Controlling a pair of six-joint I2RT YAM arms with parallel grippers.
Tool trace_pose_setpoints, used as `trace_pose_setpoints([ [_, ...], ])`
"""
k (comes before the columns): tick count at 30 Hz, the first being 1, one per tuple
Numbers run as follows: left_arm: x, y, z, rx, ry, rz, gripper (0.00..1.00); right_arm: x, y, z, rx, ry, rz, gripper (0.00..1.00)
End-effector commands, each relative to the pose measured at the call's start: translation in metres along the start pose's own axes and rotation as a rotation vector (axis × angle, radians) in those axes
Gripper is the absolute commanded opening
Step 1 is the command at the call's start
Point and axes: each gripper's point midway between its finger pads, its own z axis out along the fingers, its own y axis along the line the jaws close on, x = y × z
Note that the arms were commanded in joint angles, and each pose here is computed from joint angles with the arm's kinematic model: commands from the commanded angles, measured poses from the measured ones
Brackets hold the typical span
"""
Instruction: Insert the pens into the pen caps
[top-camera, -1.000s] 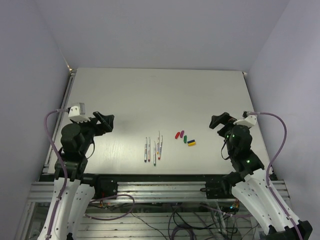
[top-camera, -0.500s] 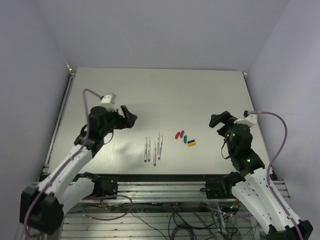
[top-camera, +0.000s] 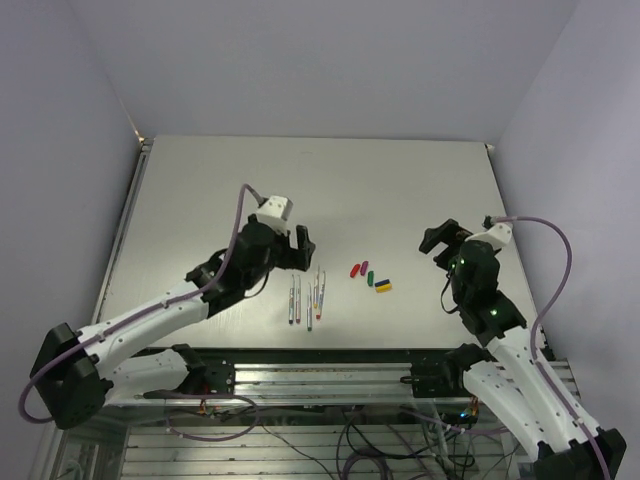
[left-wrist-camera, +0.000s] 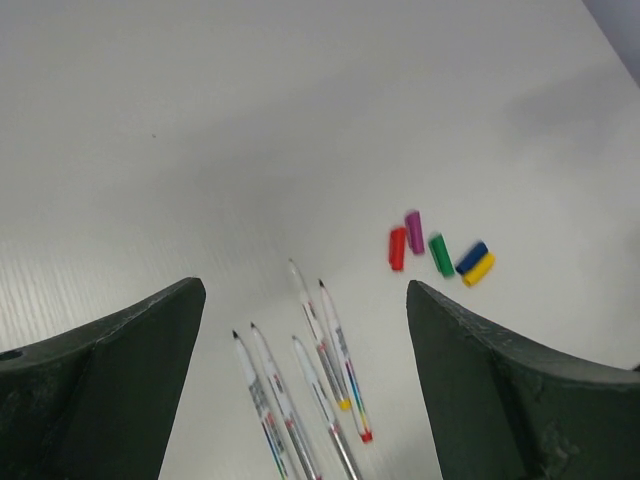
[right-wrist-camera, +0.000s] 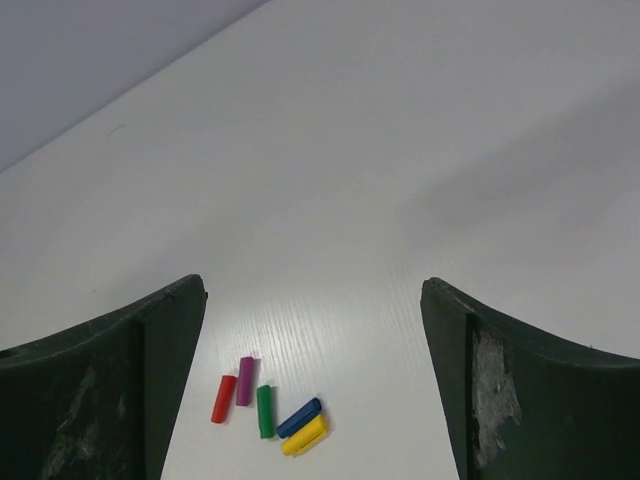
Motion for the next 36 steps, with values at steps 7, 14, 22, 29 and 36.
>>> trace_pose_setpoints([
  [7, 0.035, 0.015, -0.047, -0.064, -0.034, -0.122, 0.93, 0.055, 0.001, 0.006, 0.013, 0.258, -0.048, 0.33],
  [14, 0.05, 0.039, -0.057, -0.183, 0.017, -0.136, 0.93, 0.128, 0.028, -0.003, -0.136, 0.484, -0.011, 0.05],
  [22, 0.051, 0.051, -0.059, -0.258, 0.048, -0.098, 0.93, 0.171, 0.058, -0.018, -0.092, 0.545, -0.17, 0.27],
  [29, 0.057, 0.057, -0.066, -0.266, 0.048, -0.101, 0.78, 0.179, 0.06, -0.011, -0.06, 0.546, -0.161, 0.4],
  [36, 0.06, 0.059, -0.068, -0.268, 0.051, -0.089, 0.79, 0.176, 0.051, -0.003, 0.023, 0.512, -0.168, 0.45],
])
